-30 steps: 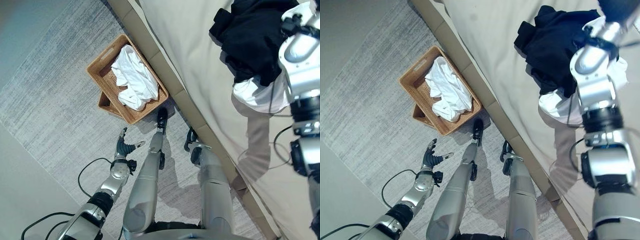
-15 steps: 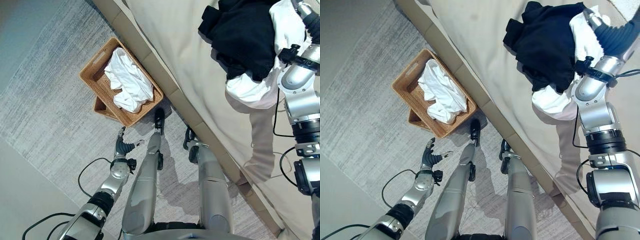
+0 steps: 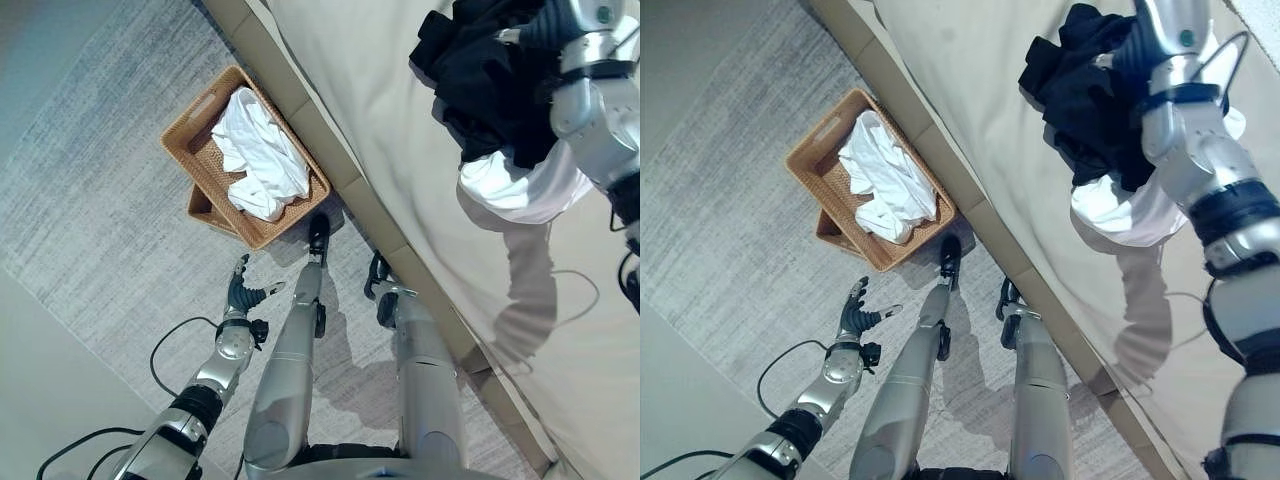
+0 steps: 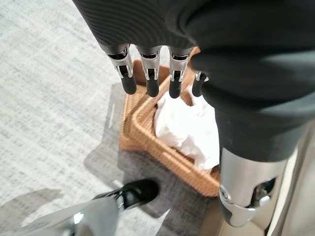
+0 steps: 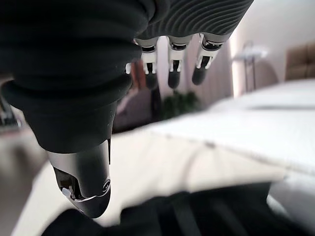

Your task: Pick up clothes into the bucket

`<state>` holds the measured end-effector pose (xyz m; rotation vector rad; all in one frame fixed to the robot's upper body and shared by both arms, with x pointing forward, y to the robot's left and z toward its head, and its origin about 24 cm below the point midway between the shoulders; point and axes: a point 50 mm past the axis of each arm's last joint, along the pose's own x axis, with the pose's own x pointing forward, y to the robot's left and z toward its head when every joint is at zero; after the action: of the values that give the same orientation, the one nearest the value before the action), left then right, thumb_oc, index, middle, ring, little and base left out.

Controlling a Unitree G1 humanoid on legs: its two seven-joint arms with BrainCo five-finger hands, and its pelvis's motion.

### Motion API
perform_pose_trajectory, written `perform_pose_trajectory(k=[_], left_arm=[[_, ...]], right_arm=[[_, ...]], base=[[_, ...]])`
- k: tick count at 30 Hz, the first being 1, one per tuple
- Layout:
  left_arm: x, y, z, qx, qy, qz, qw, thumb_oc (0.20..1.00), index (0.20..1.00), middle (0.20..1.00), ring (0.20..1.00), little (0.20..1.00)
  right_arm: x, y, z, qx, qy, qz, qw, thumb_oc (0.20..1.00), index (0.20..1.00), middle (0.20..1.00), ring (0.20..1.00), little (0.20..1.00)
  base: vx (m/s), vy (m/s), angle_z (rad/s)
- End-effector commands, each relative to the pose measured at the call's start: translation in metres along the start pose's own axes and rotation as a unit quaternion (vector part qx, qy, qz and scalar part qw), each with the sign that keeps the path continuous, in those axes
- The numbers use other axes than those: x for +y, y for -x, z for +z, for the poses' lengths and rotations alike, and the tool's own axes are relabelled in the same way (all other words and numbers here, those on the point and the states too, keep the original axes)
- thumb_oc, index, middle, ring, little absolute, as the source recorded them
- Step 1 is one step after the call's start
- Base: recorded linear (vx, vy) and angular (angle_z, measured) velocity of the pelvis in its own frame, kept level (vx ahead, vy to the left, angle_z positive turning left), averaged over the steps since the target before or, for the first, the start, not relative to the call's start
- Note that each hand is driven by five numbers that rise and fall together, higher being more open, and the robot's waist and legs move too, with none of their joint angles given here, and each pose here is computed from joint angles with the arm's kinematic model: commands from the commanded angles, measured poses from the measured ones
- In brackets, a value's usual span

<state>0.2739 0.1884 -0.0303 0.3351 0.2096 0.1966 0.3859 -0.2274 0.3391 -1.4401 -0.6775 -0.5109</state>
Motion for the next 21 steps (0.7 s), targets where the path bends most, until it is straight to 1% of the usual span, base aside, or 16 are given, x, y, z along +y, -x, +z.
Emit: perform_pose_trajectory(k=[1,2,3,4,5,6,7,8,9,11,14,17,21], left_arm=[[0.007,-0.001,-0.006,0.008,-0.007,-0.007,1.0,1.0,1.0,1.0,1.0,1.0],[0.004,-0.003,-0.005,0.01,-0.002,-0.018,1.0,1.0,1.0,1.0,1.0,1.0],[0.004,-0.003,-0.005,0.01,-0.002,-0.018,1.0,1.0,1.0,1.0,1.0,1.0],[0.001,-0.002,-0.006,0.016,0.0,-0.025,1.0,1.0,1.0,1.0,1.0,1.0],[0.002,-0.004,-0.003,0.011,0.001,-0.024,1.0,1.0,1.0,1.0,1.0,1.0],[-0.001,-0.003,-0.004,0.016,0.004,-0.029,0.999,1.0,1.0,1.0,1.0,1.0],[0.0,-0.006,-0.001,0.011,0.004,-0.028,1.0,1.0,1.0,1.0,1.0,1.0],[-0.002,-0.005,-0.002,0.012,0.006,-0.032,0.999,1.0,1.0,1.0,1.0,1.0],[-0.002,-0.005,-0.002,0.012,0.006,-0.032,0.999,1.0,1.0,1.0,1.0,1.0],[-0.005,-0.006,0.001,0.01,0.009,-0.043,0.999,1.0,1.0,1.0,1.0,1.0],[-0.005,-0.006,0.002,0.01,0.011,-0.05,0.999,1.0,1.0,1.0,1.0,1.0],[-0.009,-0.007,0.005,0.005,0.011,-0.066,0.998,1.0,1.0,1.0,1.0,1.0],[-0.011,-0.008,0.008,0.003,0.012,-0.074,0.997,1.0,1.0,1.0,1.0,1.0]], right_arm=[[-0.01,-0.013,-0.018,0.061,-0.028,0.044,0.997,1.0,1.0,1.0,1.0,1.0],[0.001,-0.008,-0.028,0.099,-0.036,0.076,0.992,1.0,1.0,1.0,1.0,1.0],[0.0,-0.008,-0.028,0.098,-0.036,0.076,0.992,1.0,1.0,1.0,1.0,1.0],[0.011,-0.004,-0.03,0.113,-0.038,0.105,0.987,1.0,1.0,1.0,1.0,1.0],[0.008,-0.006,-0.03,0.113,-0.039,0.1,0.988,1.0,1.0,1.0,1.0,1.0],[0.018,0.001,-0.038,0.14,-0.052,0.117,0.982,1.0,1.0,1.0,1.0,1.0],[0.015,-0.001,-0.038,0.14,-0.053,0.112,0.982,1.0,1.0,1.0,1.0,1.0],[0.024,0.006,-0.042,0.15,-0.045,0.136,0.978,1.0,1.0,1.0,1.0,1.0],[0.024,0.006,-0.042,0.15,-0.045,0.136,0.978,1.0,1.0,1.0,1.0,1.0],[0.032,0.014,-0.051,0.179,-0.054,0.163,0.969,1.0,1.0,1.0,1.0,1.0],[0.035,0.018,-0.057,0.199,-0.051,0.18,0.962,1.0,1.0,1.0,1.0,1.0],[0.04,0.034,-0.078,0.251,-0.031,0.215,0.943,1.0,1.0,1.0,1.0,1.0],[0.04,0.037,-0.084,0.269,-0.025,0.224,0.937,1.0,1.0,1.0,1.0,1.0]], base=[[0.02,-0.013,0.04],[0.02,-0.013,0.04],[0.1,-0.042,0.07],[0.01,-0.008,0.07],[0.1,-0.034,0.03],[-0.06,0.031,-0.03],[0.09,-0.03,-0.02],[0.0,0.0,0.0],[0.08,-0.037,0.02],[0.0,0.0,0.0],[0.0,0.0,0.0],[0.0,0.0,0.0],[0.0,0.0,0.0]])
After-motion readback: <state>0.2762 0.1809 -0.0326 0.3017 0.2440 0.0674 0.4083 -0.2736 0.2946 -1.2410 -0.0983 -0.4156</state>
